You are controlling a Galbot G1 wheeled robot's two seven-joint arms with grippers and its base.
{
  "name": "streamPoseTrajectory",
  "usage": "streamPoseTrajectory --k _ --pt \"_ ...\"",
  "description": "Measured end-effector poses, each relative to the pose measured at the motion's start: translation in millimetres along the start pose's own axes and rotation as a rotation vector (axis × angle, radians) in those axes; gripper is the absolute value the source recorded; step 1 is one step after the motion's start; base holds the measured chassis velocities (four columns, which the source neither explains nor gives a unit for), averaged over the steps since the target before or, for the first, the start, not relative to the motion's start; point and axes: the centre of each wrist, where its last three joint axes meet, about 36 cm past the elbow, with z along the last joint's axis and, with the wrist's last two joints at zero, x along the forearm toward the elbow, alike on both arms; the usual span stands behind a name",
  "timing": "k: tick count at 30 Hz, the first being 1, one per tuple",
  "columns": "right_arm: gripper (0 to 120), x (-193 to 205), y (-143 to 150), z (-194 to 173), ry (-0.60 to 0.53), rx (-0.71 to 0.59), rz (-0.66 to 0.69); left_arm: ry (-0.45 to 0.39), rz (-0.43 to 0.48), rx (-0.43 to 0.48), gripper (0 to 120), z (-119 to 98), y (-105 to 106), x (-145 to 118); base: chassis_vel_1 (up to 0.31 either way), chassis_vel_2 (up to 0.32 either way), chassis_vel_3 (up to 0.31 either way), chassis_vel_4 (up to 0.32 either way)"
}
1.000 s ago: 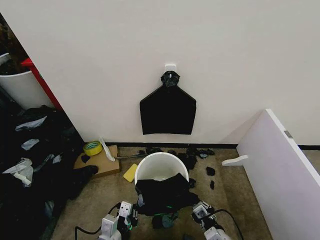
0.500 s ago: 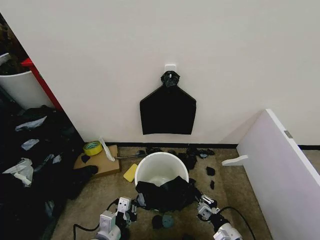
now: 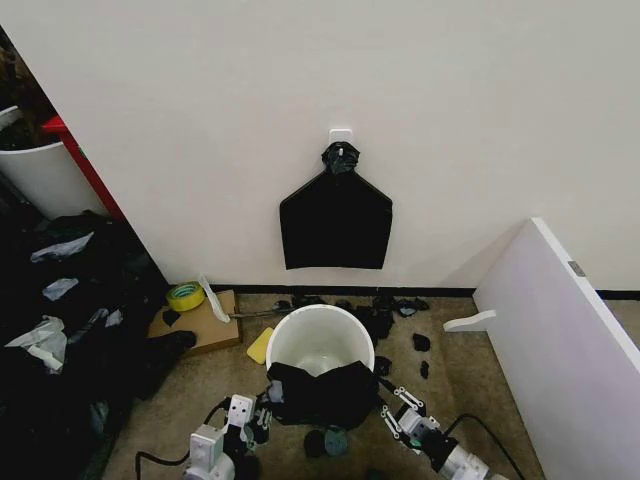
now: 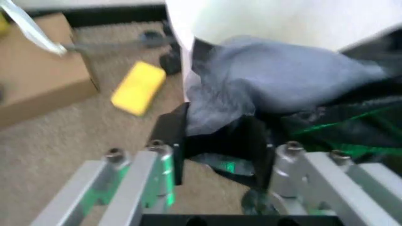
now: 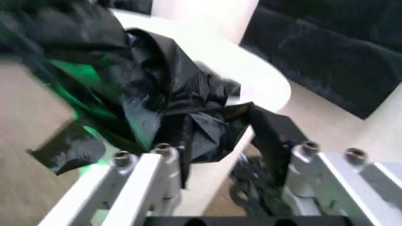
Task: Place the garbage bag over the trash bin.
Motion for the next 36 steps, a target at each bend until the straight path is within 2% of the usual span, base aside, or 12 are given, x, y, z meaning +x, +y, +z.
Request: streamPoseTrajectory --k 2,3,4,5,8,9,12,13,17,22,26,36 --pt "42 0 0 -2 -0.014 -0.026 -0.006 -0.002 0.0 0.0 41 0 0 1 0.0 0.0 0.0 0.0" --pt "46 1 -1 -2 -0.023 -0.042 -0.011 -0.002 0.0 -0.001 49 0 -1 2 0.0 0.0 0.0 0.0" --pt "52 1 -2 -2 -0.031 -0.053 -0.017 -0.003 -0.001 -0.002 51 0 -1 2 0.0 0.0 0.0 0.0" --pt "52 1 -2 -2 -0.031 -0.053 -0.017 -0.003 -0.001 -0.002 51 0 -1 2 0.0 0.0 0.0 0.0" --pt "59 2 -4 -1 -0.06 -0.075 -0.042 -0.005 -0.004 -0.006 63 1 -1 4 0.0 0.0 0.0 0.0" --pt "68 2 -5 -1 -0.064 -0.077 -0.046 -0.005 -0.005 -0.008 68 0 -1 4 0.0 0.0 0.0 0.0" --pt "82 4 -12 6 -0.129 -0.1 -0.101 -0.01 -0.011 -0.013 81 -2 -1 8 0.0 0.0 0.0 0.0" --pt "82 4 -12 6 -0.129 -0.1 -0.101 -0.01 -0.011 -0.013 81 -2 -1 8 0.0 0.0 0.0 0.0" --pt "98 6 -22 13 -0.214 -0.164 -0.152 -0.033 -0.023 -0.021 98 -13 1 16 0.0 0.0 0.0 0.0" --pt "100 5 -32 16 -0.281 -0.231 -0.152 -0.071 -0.049 -0.038 100 -29 8 26 0.0 0.0 0.0 0.0" --pt "100 6 -44 25 -0.297 -0.22 -0.15 -0.089 -0.071 -0.054 100 -41 12 35 0.0 0.0 0.0 0.0" --pt "100 12 -64 45 -0.388 -0.195 -0.229 -0.103 -0.098 -0.064 100 -50 17 47 0.0 0.0 0.0 0.0"
